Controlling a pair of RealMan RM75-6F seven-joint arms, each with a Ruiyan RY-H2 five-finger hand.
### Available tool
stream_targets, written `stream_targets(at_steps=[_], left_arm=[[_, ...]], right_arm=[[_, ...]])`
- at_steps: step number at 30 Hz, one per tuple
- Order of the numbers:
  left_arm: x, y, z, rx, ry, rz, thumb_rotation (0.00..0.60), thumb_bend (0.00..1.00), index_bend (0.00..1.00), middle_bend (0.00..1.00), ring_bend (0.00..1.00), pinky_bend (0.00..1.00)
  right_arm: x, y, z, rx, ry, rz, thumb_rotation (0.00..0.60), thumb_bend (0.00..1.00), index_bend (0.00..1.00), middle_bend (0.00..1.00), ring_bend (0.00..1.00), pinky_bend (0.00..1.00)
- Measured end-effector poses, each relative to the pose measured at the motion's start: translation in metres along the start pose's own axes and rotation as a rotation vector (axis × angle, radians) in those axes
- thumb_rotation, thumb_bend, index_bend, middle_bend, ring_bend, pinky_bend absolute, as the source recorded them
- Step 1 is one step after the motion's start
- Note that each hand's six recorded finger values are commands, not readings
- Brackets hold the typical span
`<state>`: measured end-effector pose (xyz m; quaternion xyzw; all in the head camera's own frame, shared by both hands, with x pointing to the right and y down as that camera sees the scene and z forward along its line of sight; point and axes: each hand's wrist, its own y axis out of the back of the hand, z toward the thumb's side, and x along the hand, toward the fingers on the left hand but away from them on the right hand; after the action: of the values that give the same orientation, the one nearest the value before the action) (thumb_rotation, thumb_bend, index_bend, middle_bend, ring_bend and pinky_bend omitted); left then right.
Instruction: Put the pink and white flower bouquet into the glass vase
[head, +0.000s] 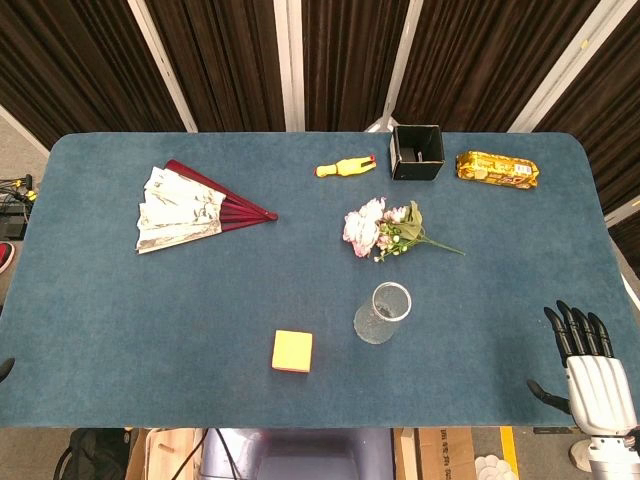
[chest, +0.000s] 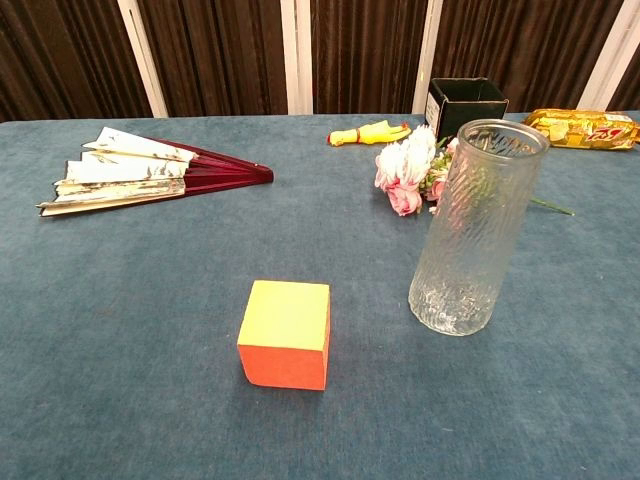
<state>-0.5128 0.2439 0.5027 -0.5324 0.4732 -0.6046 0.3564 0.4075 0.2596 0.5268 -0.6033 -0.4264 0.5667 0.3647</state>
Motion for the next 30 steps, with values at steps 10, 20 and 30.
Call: stream_targets(at_steps=[10, 20, 30], left_arm=[[-0.006, 0.009, -0.006, -0.022, 0.013, 0.030, 0.600, 0.25, 0.07, 0.00, 0.00, 0.02], [-0.007, 0.004, -0.002, 0.002, -0.010, 0.012, 0.600, 0.25, 0.07, 0.00, 0.00, 0.02], [-0.008, 0.009, -0.003, -0.003, 0.005, 0.044, 0.600, 0.25, 0.07, 0.00, 0.00, 0.02]], right_arm=[[-0.001, -0.004, 0.003, -0.007, 0.005, 0.016, 0.600, 0.00, 0.07, 0.01, 0.02, 0.00], [-0.002, -0.005, 0.005, -0.026, 0.013, 0.021, 0.600, 0.00, 0.07, 0.01, 0.02, 0.00], [-0.001, -0.006, 0.014, -0.049, 0.053, 0.053, 0.600, 0.00, 0.07, 0.01, 0.02, 0.00]])
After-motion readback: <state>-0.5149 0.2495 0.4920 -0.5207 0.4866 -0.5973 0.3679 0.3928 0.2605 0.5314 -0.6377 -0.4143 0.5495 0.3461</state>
